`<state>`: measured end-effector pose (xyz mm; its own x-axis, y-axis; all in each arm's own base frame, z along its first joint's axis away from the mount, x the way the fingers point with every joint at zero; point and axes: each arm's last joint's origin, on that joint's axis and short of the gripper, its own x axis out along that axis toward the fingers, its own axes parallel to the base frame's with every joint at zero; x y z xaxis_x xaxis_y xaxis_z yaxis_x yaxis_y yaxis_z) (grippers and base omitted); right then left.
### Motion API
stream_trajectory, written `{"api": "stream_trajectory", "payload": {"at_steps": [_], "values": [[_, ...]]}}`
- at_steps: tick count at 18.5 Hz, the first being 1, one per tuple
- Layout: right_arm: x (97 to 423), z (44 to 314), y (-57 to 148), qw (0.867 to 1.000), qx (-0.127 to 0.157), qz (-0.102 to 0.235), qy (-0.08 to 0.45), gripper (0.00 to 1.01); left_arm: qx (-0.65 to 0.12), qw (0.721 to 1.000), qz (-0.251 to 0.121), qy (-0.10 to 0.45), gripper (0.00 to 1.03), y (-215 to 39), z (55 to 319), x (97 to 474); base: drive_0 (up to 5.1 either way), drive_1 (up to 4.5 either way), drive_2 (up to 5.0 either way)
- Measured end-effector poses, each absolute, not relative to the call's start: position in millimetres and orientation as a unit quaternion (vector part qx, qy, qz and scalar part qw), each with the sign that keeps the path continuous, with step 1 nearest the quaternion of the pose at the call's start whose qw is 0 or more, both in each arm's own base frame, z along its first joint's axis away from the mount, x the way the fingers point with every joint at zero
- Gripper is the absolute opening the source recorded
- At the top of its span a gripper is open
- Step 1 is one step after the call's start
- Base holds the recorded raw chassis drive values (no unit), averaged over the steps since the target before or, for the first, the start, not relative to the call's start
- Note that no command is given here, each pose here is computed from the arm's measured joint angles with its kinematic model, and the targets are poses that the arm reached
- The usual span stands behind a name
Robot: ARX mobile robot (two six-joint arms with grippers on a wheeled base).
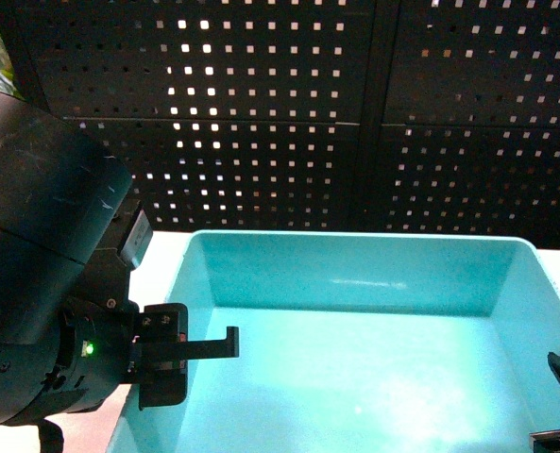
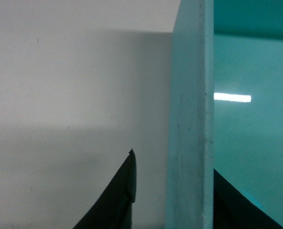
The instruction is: Stack blue boxes stably on right
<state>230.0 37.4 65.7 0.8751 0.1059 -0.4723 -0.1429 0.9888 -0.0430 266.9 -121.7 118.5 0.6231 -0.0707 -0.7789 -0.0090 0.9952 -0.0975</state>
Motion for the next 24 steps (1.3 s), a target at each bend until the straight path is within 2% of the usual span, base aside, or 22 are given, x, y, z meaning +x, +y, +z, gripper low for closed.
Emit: {"api": "stream_trajectory", "payload": {"at_steps": [3, 7, 11, 16, 20, 21, 22, 23, 24], "values": [[226.9, 66.7, 36.3, 0.966, -0.040, 0.070, 0.245, 0.07, -0.057, 0.898, -0.023, 0.436, 0.01, -125.0, 116.7, 265.6, 0.0, 0.00, 0.0], [225.0, 69.4, 30.7, 0.965, -0.032, 0.073, 0.251, 0.07, -0.060, 0.898, -0.024, 0.436, 0.02, -124.3, 115.1, 264.0, 0.0, 0.00, 0.0], [229.3, 86.4, 23.1, 0.968, -0.023, 0.072, 0.238, 0.07, -0.057, 0.898, -0.032, 0.436, 0.02, -123.1, 122.3, 259.6, 0.0, 0.00, 0.0], [253.1, 139.0, 14.8, 0.984, -0.024, 0.069, 0.164, 0.07, -0.054, 0.924, -0.053, 0.375, 0.02, -127.1, 171.9, 279.1, 0.0, 0.00, 0.0], [273.6, 209.1, 9.0, 0.994, -0.020, 0.064, 0.088, 0.07, -0.051, 0.949, -0.077, 0.300, 0.02, -130.8, 238.0, 288.8, 0.0, 0.00, 0.0], [282.6, 240.7, 6.4, 0.997, -0.018, 0.060, 0.052, 0.07, -0.052, 0.959, -0.085, 0.265, 0.02, -133.1, 263.9, 293.5, 0.0, 0.00, 0.0], [288.8, 259.1, 4.6, 0.998, -0.020, 0.057, 0.028, 0.07, -0.057, 0.964, -0.090, 0.243, 0.02, -134.1, 279.5, 295.6, 0.0, 0.00, 0.0], [292.5, 275.5, 4.0, 0.998, -0.022, 0.057, 0.005, 0.07, -0.057, 0.968, -0.094, 0.223, 0.02, -134.1, 292.3, 295.6, 0.0, 0.00, 0.0], [291.1, 280.9, 2.9, 0.998, -0.030, 0.051, -0.008, 0.07, -0.058, 0.970, -0.097, 0.216, 0.02, -133.1, 296.3, 293.3, 0.0, 0.00, 0.0]]}}
